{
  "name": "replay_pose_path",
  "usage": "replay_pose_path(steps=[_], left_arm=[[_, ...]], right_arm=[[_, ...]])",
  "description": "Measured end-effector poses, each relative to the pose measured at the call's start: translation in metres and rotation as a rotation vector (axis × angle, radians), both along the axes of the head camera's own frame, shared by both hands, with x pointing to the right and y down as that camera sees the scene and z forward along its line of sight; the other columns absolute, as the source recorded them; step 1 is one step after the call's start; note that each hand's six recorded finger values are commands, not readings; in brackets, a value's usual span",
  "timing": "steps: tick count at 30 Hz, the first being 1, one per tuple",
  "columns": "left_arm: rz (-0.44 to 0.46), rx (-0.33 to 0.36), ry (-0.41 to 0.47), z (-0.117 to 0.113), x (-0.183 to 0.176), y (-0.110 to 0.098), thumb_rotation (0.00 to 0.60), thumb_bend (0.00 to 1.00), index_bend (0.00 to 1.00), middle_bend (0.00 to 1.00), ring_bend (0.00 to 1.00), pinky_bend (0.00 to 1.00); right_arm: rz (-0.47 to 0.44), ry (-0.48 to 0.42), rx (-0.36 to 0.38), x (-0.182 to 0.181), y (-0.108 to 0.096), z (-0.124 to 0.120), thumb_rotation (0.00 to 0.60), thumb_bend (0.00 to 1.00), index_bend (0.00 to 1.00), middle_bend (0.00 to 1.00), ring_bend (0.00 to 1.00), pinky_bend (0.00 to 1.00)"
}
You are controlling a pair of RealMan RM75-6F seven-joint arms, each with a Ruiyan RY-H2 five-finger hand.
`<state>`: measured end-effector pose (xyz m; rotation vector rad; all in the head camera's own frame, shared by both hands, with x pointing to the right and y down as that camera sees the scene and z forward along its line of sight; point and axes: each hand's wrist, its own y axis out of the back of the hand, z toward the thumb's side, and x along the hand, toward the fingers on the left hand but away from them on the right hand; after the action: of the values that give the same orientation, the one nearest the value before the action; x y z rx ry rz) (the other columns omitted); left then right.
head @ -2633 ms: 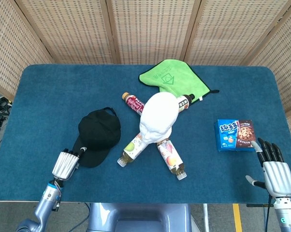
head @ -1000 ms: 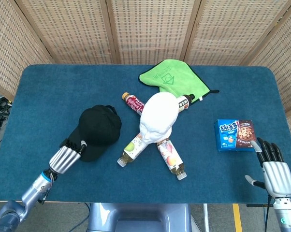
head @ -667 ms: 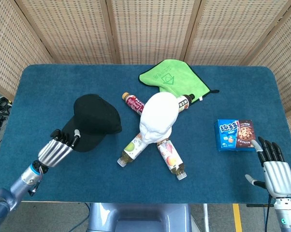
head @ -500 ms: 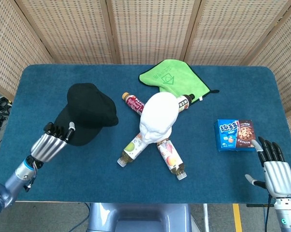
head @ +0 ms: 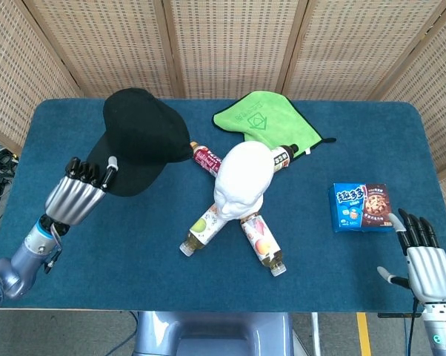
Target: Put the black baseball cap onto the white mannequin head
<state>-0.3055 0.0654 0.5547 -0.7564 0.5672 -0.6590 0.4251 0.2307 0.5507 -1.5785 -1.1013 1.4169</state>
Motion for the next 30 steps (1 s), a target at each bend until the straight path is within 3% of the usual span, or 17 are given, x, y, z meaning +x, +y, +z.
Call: replay_pose_path(steps=[8,14,21,30], left_arm=[[0.049,0.035,0.035,-0.021,0.051,-0.026,0.600,0.71,0.89,0.88,0.86,0.72],[0.085,0.034,0.036,-0.029,0.097,-0.032,0.600,0.71,0.88,0.88,0.86,0.72],[0.143,0.022,0.021,-0.033,0.150,-0.024,0.600,0.70,0.88,0.88,0.86,0.72],[0.158,-0.034,-0.027,-0.013,0.184,-0.006,0.600,0.70,0.88,0.88,0.86,0.72]], right_arm=[[-0.003,-0.006,-0.004,-0.001,0.000,0.001,0.600,0.04,0.05,0.00,0.00,0.00],[0.008,-0.017,-0.002,0.002,-0.001,0.000,0.600,0.04,0.05,0.00,0.00,0.00],[0.029,-0.039,0.006,0.007,-0.004,-0.005,0.600,0.03,0.05,0.00,0.00,0.00],[0.065,-0.057,0.024,0.017,-0.008,-0.012,0.600,0.04,0.05,0.00,0.00,0.00]])
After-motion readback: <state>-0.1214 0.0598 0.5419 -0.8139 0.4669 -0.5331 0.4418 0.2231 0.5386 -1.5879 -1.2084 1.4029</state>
